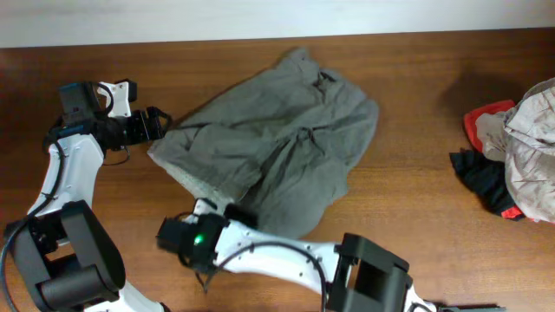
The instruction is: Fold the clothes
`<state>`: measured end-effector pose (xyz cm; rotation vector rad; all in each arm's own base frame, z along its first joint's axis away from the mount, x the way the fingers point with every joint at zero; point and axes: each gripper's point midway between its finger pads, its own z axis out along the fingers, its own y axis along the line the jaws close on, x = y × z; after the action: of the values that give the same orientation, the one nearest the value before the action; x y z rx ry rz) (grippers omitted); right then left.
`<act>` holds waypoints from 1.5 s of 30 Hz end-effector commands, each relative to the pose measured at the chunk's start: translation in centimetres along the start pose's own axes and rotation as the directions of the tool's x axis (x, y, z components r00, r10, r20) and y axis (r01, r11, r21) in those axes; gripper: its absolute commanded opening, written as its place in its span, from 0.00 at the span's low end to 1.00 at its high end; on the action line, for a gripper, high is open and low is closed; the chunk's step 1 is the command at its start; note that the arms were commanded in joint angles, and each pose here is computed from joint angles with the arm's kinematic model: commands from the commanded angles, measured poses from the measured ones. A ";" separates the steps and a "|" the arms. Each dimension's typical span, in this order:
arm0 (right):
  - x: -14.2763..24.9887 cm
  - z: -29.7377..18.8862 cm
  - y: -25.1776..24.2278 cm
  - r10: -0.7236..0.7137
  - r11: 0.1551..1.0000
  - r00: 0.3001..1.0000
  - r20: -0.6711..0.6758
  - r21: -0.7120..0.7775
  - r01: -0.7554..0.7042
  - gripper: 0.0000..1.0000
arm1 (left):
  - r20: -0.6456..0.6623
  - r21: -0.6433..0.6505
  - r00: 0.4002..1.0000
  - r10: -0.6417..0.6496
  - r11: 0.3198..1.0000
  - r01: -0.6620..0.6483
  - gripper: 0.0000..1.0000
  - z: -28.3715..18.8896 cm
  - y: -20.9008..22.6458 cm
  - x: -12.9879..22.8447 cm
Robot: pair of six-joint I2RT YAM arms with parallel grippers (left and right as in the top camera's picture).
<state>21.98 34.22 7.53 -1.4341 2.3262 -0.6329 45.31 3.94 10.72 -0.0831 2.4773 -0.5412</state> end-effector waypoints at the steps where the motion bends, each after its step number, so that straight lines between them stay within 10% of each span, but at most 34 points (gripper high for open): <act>1: -0.6 -2.9 1.8 -0.013 0.998 0.998 0.063 -0.052 0.016 0.04 | 0.025 -0.003 0.999 0.029 1.000 -0.029 0.84 -0.7 -0.3 -0.8; 13: -1.8 -5.0 9.0 -0.158 0.902 0.971 0.177 -0.375 0.215 0.06 | 0.016 0.010 1.000 0.022 1.000 -0.023 0.84 -0.7 -0.5 -0.6; 16: -1.8 -5.3 9.8 -0.207 0.867 0.955 0.211 -0.413 0.279 0.22 | 0.016 0.010 1.000 0.022 1.000 -0.023 0.84 -0.7 -0.5 -0.6; 22: -3.8 -6.6 1.7 0.209 0.917 0.959 0.190 -0.380 -0.124 0.39 | 0.016 0.010 1.000 0.022 1.000 -0.022 0.85 -0.7 -0.5 -0.6; 27: -2.6 -6.4 -11.1 0.600 0.759 0.786 0.147 -0.417 -0.501 0.52 | 0.016 0.016 1.000 0.019 1.000 -0.019 0.85 -0.7 -0.6 -0.6; 36: 1.8 6.2 -19.6 0.706 0.503 0.701 -0.105 -0.623 -0.600 0.30 | 0.011 0.118 0.999 0.039 0.992 -0.041 0.66 -0.3 -3.3 -0.4; 45: 2.6 17.9 -14.5 0.581 0.535 0.786 -0.210 -0.630 -0.564 0.21 | -0.044 0.014 0.978 0.204 0.979 -0.204 0.64 0.6 -8.6 0.7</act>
<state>40.61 22.90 2.45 -0.6758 2.8938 0.5164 44.43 -3.44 10.43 0.1089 2.5390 -0.6074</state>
